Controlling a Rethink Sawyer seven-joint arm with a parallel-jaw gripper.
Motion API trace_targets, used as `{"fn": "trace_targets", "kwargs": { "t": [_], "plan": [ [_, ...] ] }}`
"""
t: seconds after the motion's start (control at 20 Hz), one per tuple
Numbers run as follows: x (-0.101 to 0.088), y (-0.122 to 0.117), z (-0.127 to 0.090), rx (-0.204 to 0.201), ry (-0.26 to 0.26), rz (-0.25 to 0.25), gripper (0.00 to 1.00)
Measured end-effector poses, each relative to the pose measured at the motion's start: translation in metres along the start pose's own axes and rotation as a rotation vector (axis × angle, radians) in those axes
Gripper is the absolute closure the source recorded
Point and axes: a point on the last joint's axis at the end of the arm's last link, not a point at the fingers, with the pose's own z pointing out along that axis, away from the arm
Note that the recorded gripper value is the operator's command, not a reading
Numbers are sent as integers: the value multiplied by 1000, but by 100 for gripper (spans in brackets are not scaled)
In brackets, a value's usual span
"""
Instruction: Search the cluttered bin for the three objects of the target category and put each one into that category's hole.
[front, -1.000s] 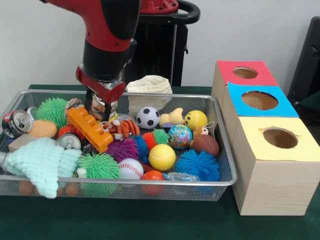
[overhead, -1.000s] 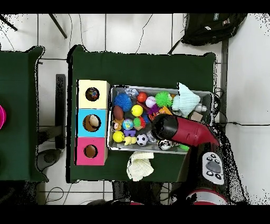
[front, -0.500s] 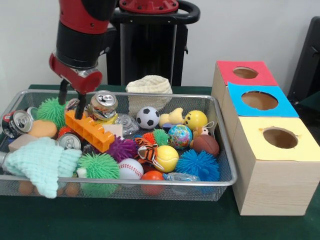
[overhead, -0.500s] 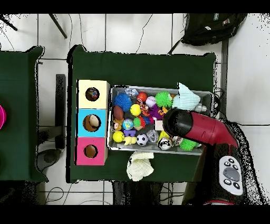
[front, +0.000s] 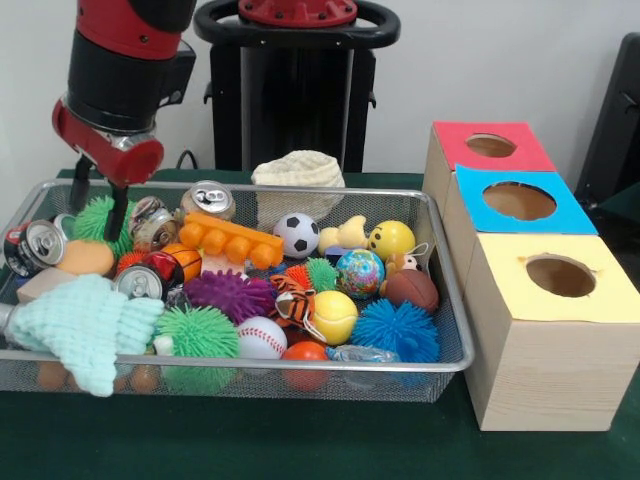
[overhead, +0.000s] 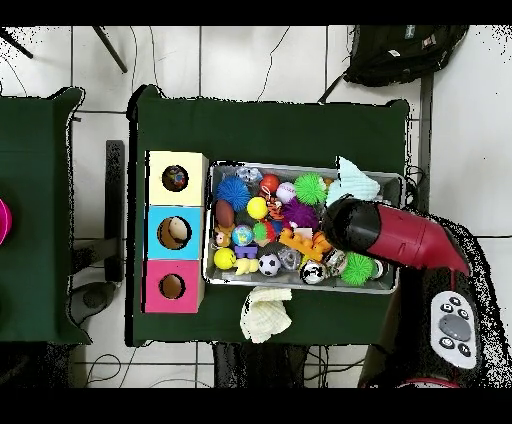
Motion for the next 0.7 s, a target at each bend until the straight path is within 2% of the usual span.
{"fn": "trace_targets", "kwargs": {
  "t": [0.25,0.7],
  "plan": [
    [-4,4,9,1,-6,-6,0],
    [-9,14,31,-15,-46,-21,0]
  ]
}}
